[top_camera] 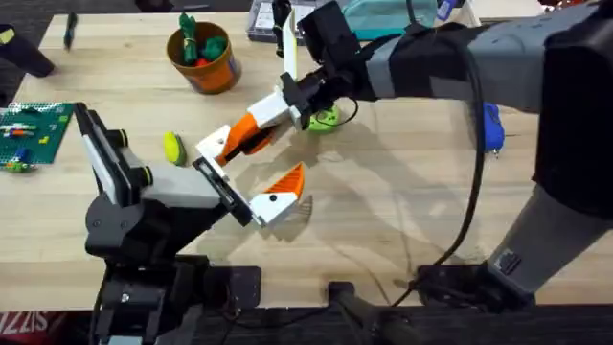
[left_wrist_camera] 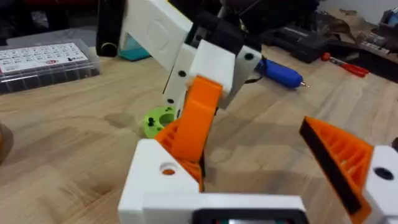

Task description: Pick up the gripper from the table and insert it into the empty holder that is missing its gripper. Then pick up a screw, insert it into the mounting hole, and use the screwdriver to tighten it. Finally, clean up the table by picking up the vegetable and placing it into the bucket.

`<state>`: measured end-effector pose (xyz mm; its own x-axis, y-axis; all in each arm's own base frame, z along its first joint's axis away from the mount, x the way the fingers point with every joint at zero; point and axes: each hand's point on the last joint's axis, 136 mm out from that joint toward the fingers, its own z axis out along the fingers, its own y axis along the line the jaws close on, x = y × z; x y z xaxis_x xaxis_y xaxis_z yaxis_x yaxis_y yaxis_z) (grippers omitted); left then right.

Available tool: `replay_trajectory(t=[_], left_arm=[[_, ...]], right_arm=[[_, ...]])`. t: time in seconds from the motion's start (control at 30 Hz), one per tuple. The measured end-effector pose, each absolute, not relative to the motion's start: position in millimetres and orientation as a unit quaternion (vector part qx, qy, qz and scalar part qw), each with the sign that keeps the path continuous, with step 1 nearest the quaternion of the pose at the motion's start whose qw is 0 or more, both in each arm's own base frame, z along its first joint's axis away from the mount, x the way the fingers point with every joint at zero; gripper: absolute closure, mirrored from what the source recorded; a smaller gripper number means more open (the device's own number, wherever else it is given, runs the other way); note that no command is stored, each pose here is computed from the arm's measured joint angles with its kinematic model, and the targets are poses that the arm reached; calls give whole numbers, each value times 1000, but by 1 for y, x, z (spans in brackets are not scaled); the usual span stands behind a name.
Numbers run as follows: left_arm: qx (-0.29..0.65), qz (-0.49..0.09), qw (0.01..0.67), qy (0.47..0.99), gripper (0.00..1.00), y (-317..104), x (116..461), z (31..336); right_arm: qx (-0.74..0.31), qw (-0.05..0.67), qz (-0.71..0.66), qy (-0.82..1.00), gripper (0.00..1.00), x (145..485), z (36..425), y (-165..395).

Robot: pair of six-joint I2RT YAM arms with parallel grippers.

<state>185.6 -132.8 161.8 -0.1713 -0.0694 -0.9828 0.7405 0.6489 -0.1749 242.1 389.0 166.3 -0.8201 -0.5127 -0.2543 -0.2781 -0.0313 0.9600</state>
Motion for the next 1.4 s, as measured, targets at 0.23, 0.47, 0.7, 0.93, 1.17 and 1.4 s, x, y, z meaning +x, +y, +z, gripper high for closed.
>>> replay_trajectory(t=[0.23, 0.47, 0.7, 0.93, 1.17, 1.4], left_arm=[[236, -336, 597, 689, 15, -130, 188, 161], [235, -336, 596, 690, 15, -130, 188, 161], [239, -334, 597, 689, 15, -130, 188, 161], [248, -339, 595, 685, 15, -133, 185, 161], [257, -344, 593, 681, 15, -136, 183, 161], [290, -370, 579, 667, 15, -147, 170, 162]], right_arm=[[286, 79, -650, -700, 994, 244, 166, 394], [286, 80, -651, -699, 994, 243, 166, 394], [282, 86, -651, -699, 867, 243, 166, 392], [273, 99, -650, -703, 775, 241, 164, 390], [267, 116, -652, -700, 681, 238, 162, 387], [241, 138, -640, -716, 22, 236, 152, 377]])
